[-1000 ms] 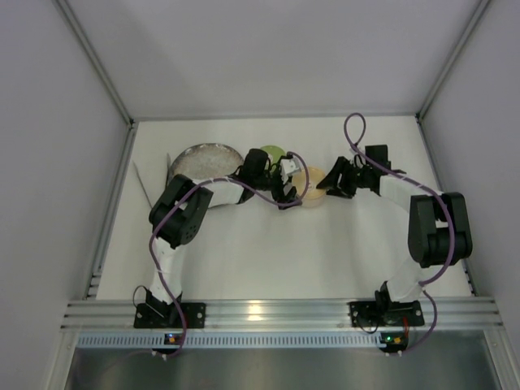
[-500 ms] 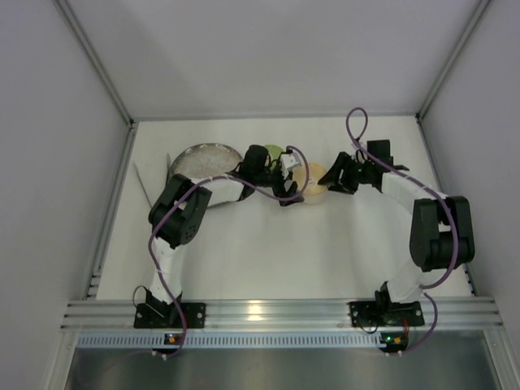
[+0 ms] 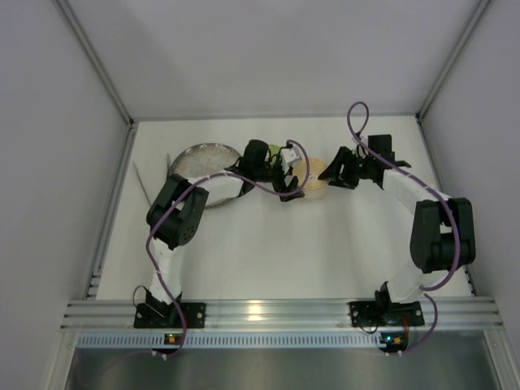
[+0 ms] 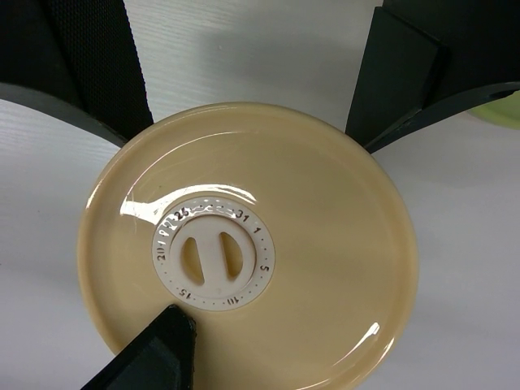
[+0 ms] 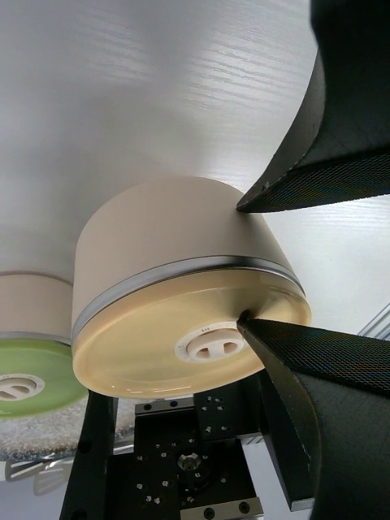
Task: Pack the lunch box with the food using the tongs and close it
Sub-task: Pick up the packing box from the center of the board.
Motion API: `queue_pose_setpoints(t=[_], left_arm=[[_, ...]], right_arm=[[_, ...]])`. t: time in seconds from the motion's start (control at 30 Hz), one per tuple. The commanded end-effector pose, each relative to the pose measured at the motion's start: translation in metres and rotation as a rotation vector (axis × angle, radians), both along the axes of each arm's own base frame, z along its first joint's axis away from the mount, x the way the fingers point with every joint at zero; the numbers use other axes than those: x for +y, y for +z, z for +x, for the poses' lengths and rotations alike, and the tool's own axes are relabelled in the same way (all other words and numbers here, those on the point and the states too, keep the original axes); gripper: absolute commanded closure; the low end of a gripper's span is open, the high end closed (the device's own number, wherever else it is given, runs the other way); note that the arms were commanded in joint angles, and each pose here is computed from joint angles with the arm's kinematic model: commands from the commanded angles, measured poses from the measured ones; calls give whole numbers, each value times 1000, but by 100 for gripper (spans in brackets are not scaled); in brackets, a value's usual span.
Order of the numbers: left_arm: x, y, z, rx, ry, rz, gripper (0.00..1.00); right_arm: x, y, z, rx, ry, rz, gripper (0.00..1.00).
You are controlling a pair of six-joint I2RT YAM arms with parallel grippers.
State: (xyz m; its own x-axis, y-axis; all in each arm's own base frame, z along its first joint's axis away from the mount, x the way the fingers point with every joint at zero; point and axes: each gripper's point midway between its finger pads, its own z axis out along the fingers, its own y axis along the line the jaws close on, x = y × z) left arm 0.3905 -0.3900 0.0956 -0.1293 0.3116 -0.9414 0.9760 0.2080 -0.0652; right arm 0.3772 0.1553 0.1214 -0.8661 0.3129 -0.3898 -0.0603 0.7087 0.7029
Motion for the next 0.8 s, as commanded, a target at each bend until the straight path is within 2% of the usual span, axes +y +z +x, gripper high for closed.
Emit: queue_pose_setpoints(t=[0.0, 0.57, 0.77], left_arm=[[-42, 127, -24, -245, -185, -234, 1], [-26, 146, -4, -299, -106, -209, 1], [-10, 152, 11, -306, -67, -211, 1]], right_arm=[[53, 53, -18, -84, 186, 134, 48], [76, 81, 7, -138, 219, 143, 48], [100, 84, 19, -141, 258, 148, 48]])
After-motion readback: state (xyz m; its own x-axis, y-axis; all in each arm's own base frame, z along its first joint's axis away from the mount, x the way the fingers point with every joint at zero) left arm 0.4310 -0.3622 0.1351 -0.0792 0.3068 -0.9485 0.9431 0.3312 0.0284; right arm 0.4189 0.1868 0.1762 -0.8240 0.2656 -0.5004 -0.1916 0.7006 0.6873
